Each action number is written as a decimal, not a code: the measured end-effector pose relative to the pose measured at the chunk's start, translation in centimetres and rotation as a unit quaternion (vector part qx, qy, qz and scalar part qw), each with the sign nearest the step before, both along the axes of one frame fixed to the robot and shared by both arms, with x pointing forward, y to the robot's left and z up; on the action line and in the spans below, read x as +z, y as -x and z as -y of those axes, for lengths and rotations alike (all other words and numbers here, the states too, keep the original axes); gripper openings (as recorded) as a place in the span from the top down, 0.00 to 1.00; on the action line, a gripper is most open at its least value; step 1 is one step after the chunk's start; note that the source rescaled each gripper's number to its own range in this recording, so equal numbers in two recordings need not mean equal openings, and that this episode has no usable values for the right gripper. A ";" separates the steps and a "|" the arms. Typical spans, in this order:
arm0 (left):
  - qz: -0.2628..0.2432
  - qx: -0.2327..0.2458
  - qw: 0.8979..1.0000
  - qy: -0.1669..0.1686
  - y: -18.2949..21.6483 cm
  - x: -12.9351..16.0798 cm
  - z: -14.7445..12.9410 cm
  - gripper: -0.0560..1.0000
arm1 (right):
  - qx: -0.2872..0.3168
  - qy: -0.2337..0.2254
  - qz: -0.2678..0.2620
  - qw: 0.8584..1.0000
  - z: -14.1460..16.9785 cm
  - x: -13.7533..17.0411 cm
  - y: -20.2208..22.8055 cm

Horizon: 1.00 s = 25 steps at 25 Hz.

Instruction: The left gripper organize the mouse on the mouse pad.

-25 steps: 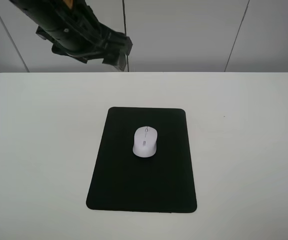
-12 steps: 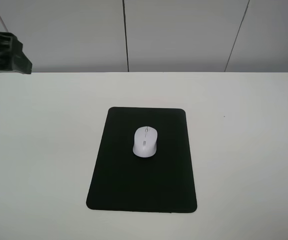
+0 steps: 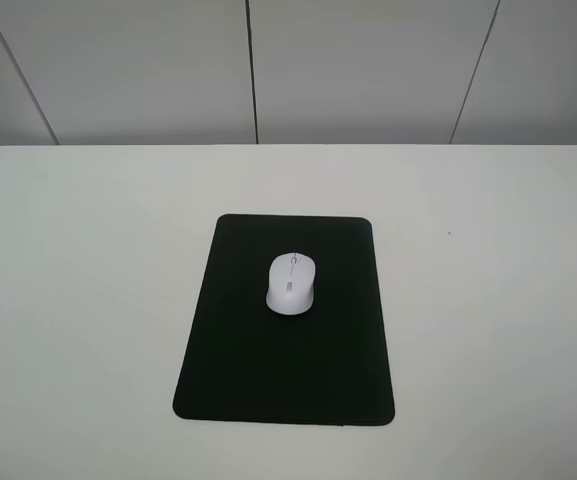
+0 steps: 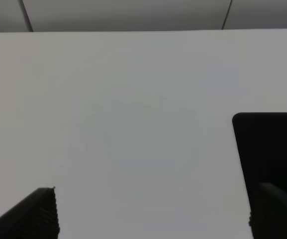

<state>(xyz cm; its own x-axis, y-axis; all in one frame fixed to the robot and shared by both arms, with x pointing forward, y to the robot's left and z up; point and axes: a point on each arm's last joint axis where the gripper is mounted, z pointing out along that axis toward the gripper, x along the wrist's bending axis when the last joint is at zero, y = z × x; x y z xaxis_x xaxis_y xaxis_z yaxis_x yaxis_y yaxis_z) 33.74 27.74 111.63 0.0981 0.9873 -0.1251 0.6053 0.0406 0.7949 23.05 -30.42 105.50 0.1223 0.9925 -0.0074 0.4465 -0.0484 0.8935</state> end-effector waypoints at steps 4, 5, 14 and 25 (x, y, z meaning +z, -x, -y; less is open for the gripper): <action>0.013 -0.002 1.000 -0.002 1.7 -0.3 -0.7 0.01 | 0.000 0.000 0.000 1.000 0.0 0.0 0.0; 0.012 -0.003 1.000 -0.004 2.0 -0.5 -0.8 0.01 | 0.000 0.000 0.000 1.000 0.0 0.0 0.0; 0.044 -0.013 0.999 -0.010 4.2 -0.5 -1.7 0.01 | 0.000 0.000 0.000 1.000 0.0 0.0 0.0; 0.077 -0.017 0.997 -0.011 8.2 -3.5 -3.2 0.00 | 0.000 0.000 0.000 1.000 0.0 0.0 0.0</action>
<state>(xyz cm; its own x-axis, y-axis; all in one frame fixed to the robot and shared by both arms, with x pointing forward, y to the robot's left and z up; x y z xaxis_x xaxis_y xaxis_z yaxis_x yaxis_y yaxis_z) 25.51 30.97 108.14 0.1474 0.9854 -0.0848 0.4765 0.0044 0.8792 23.05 -30.42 105.50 0.1223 0.9925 -0.0074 0.4465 -0.0484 0.8935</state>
